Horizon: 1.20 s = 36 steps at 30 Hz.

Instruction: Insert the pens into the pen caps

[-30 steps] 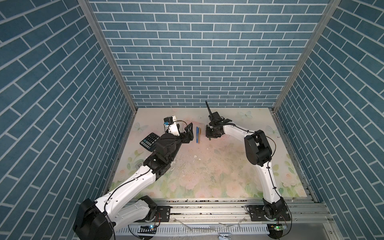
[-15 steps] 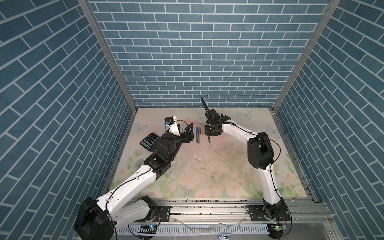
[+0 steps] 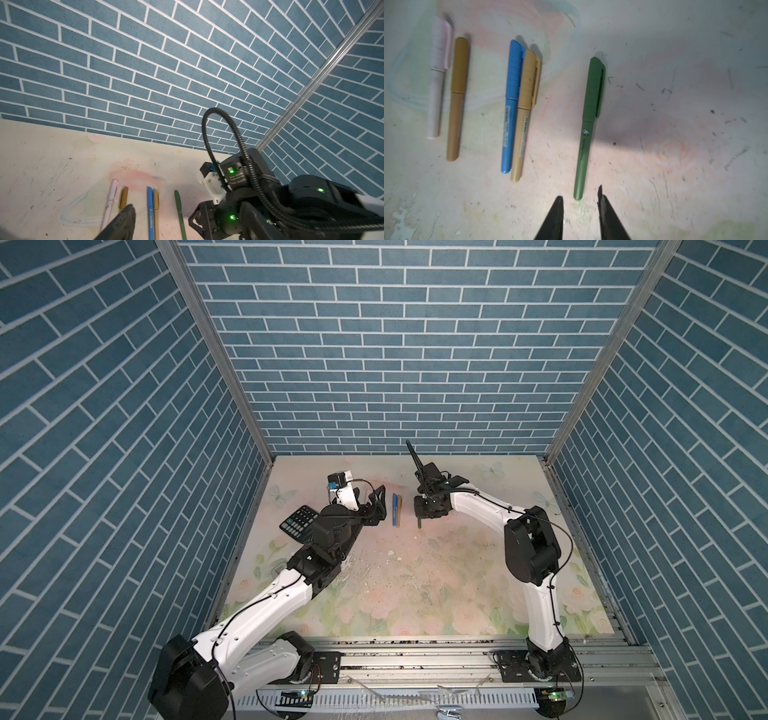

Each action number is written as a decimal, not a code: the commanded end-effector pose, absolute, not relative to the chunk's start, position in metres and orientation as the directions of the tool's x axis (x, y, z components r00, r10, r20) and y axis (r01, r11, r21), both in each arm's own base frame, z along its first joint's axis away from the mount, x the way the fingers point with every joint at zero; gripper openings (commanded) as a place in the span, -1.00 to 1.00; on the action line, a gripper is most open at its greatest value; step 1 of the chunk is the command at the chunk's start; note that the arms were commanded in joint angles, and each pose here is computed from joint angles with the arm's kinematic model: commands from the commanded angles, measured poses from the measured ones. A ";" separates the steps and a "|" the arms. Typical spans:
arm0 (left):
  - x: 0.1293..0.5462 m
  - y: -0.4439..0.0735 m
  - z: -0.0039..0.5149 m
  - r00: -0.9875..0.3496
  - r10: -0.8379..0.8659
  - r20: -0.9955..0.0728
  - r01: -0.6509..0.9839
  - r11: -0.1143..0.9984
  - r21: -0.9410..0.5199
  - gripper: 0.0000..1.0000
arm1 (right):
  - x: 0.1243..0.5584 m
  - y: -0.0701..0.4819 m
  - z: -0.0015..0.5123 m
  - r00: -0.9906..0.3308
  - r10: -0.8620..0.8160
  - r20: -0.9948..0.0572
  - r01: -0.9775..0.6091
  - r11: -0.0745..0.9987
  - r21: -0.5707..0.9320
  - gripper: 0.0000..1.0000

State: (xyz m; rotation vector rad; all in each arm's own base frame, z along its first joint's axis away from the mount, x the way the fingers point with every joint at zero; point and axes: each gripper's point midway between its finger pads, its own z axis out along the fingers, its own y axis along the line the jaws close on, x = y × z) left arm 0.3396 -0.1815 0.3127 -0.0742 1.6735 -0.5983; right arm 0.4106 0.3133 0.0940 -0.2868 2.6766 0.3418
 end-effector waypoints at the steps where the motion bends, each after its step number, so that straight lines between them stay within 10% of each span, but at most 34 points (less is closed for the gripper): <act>1: 0.339 -0.179 0.336 -0.166 -0.381 -0.910 0.307 0.856 -0.415 0.61 | 0.406 0.316 0.162 -0.814 -0.102 -0.571 -0.304 0.913 0.271 -0.37; 9: 0.338 -0.183 0.353 -0.131 -0.214 -0.968 0.346 0.905 -0.247 0.64 | 0.357 0.286 0.209 -0.723 -0.065 -0.688 -0.384 0.866 0.321 -0.08; 14: 0.334 -0.181 0.372 -0.125 -0.007 -0.992 0.349 0.936 -0.050 0.99 | 0.328 0.251 0.235 -0.646 -0.097 -0.757 -0.418 0.875 0.244 0.17; 17: 0.326 -0.167 0.386 -0.130 0.032 -0.991 0.304 0.953 -0.009 0.99 | 0.314 0.229 0.240 -0.632 -0.069 -0.772 -0.378 0.897 0.229 0.97; 26: 0.302 -0.097 0.312 -0.089 0.116 -0.989 0.050 0.992 0.112 0.99 | 0.309 0.178 0.213 -0.463 -0.197 -0.864 -0.347 0.938 -0.028 0.98; 36: 0.296 -0.025 0.203 -0.112 0.219 -0.969 -0.170 0.957 0.235 0.99 | 0.321 0.130 0.201 -0.456 -0.080 -0.887 -0.252 0.967 0.043 0.98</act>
